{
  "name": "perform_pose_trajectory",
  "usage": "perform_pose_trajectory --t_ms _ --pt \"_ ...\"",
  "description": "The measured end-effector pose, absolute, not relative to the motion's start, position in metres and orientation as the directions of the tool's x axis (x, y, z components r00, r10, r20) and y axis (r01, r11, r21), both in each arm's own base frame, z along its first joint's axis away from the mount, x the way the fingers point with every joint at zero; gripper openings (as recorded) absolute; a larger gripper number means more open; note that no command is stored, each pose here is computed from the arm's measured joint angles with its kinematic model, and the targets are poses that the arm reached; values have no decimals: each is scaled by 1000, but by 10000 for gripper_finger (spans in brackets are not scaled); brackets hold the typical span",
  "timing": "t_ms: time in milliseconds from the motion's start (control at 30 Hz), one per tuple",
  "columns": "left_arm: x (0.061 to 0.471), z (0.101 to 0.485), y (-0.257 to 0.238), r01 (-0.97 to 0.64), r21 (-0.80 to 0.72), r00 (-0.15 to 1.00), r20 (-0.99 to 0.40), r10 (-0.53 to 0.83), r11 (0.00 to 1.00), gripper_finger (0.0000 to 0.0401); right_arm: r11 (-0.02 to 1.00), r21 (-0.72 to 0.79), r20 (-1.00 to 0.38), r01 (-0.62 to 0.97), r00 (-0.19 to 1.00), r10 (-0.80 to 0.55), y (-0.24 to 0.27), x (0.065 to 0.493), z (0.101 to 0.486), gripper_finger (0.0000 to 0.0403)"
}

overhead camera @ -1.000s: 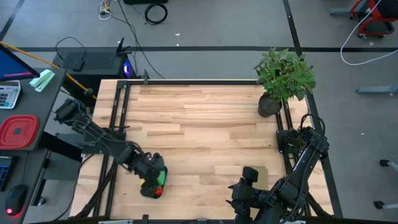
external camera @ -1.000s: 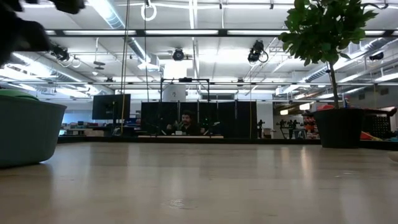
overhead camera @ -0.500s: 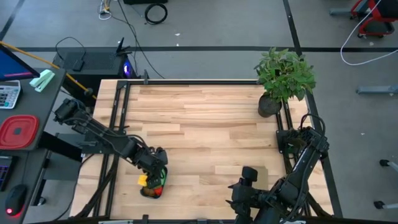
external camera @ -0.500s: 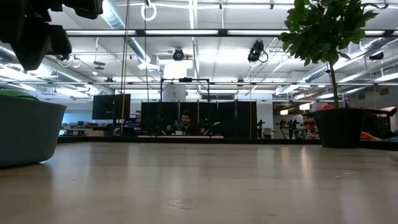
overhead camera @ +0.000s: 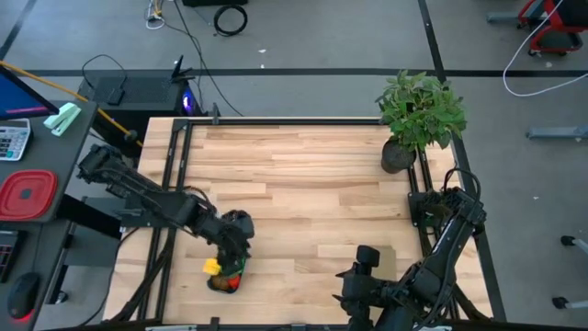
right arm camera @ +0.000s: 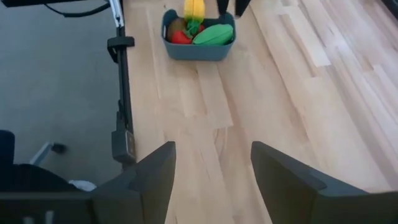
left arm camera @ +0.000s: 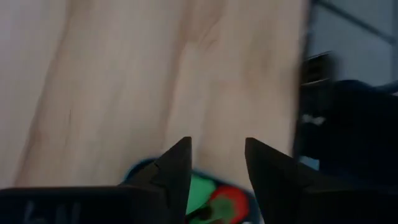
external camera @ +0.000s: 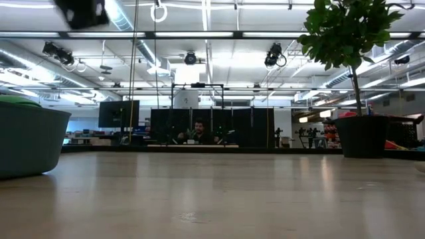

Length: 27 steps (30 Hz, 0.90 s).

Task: Pick and placing Produce into tupperware
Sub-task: Return to Home Position

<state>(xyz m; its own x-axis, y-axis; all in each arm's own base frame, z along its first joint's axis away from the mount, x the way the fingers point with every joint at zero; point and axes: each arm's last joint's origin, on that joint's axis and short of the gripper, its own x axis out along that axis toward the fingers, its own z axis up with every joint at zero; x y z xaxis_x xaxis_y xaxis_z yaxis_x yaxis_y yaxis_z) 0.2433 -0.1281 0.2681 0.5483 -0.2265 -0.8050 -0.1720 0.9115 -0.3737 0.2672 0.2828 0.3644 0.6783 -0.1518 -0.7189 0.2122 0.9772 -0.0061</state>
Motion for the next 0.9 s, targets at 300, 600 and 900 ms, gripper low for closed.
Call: perform_pose_trajectory --t_ms 300,600,900 --pt "213 422 -113 38 -422 716 -621 -320 906 122 980 -17 -547 197 819 -174 247 223 429 220" --pt "121 492 -82 129 -409 757 -547 -356 903 105 997 53 -474 57 880 -26 189 135 489 220" --pt "87 483 -49 -83 -315 907 -417 -59 945 107 996 56 -425 -62 901 80 147 103 463 220"
